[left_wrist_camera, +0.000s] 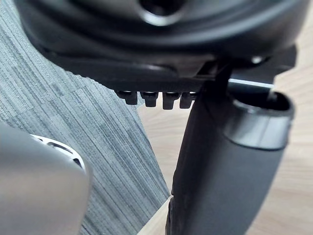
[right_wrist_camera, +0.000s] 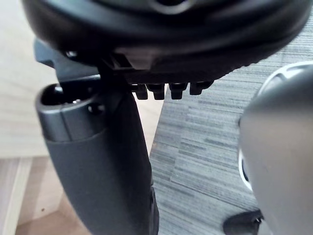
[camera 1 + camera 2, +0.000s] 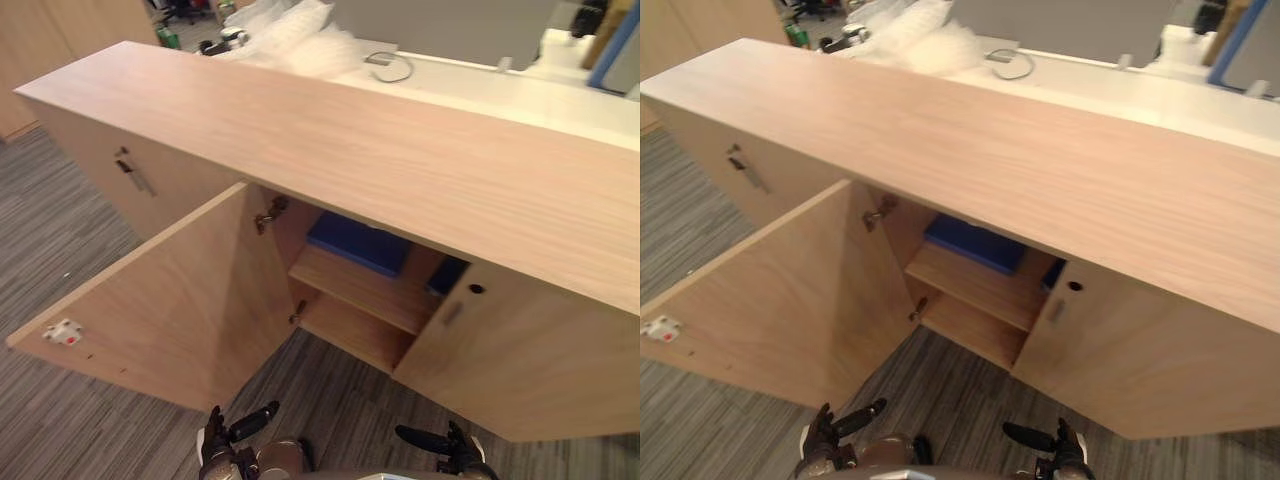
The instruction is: Walk over to the cabinet, pick up the folder, carry it to the office cabinet, place the folder inside the office cabinet, then close the office cabinet door
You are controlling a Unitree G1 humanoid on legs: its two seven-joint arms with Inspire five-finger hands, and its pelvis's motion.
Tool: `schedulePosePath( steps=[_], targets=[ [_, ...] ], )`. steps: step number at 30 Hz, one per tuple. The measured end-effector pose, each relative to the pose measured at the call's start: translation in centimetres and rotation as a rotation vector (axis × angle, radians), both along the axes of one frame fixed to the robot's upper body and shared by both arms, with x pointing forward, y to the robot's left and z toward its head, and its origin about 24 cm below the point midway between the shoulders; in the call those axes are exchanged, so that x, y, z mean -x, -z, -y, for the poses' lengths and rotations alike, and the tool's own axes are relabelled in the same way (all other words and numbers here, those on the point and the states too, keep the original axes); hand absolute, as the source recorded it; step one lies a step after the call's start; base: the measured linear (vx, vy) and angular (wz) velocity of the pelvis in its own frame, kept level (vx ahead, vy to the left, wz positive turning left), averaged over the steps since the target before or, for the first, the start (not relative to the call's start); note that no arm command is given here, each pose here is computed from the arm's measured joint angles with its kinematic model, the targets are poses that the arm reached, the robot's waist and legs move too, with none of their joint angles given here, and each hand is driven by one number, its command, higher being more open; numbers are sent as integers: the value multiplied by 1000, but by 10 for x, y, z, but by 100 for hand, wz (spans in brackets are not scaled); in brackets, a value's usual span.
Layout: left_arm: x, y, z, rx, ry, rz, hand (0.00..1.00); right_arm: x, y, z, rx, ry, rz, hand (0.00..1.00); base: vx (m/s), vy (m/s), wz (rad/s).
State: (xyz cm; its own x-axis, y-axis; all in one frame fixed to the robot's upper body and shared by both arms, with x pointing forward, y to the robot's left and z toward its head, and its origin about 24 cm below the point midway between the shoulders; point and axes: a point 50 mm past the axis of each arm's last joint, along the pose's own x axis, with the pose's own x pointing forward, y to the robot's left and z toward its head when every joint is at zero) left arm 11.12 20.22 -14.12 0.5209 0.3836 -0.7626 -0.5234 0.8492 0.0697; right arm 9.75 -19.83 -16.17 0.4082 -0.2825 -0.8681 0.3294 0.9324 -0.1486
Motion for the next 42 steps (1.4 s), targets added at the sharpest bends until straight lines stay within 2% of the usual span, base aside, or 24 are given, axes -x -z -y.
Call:
schedulePosePath(
  steps=[4, 7, 12, 24, 29, 33, 37, 39, 42],
  targets=[
    [5, 1, -4, 121, -124, 52, 100, 7, 2, 3, -39, 99, -7, 100, 87, 48, 71],
    [24, 5, -14, 153, -233, 41, 100, 9, 2, 6, -37, 100, -10, 100, 87, -46, 40],
    [47, 9, -20, 161, -320, -2, 100, 15, 4, 7, -58, 174, -20, 100, 42, -43, 24],
    [56, 6, -39, 199, -511, 64, 100, 14, 4, 7, -73, 163, -15, 100, -24, -1, -5],
    [34, -15, -60, 61, -418, 145, 100, 15, 4, 7, -74, 162, -18, 100, -4, -2, 1],
    [6, -38, -86, -71, -305, 221, 100, 15, 4, 7, -79, 159, -19, 100, 29, -13, 0],
    [-8, -48, -96, -144, -225, 232, 100, 15, 5, 5, -92, 149, -28, 100, 76, -24, -1],
    [-15, -51, -96, -192, -123, 213, 100, 16, 5, 3, -101, 144, -34, 100, 101, -22, -5],
    [-19, -53, -100, -214, -95, 194, 100, 16, 5, 1, -108, 141, -34, 100, 111, -13, -4]
  ],
)
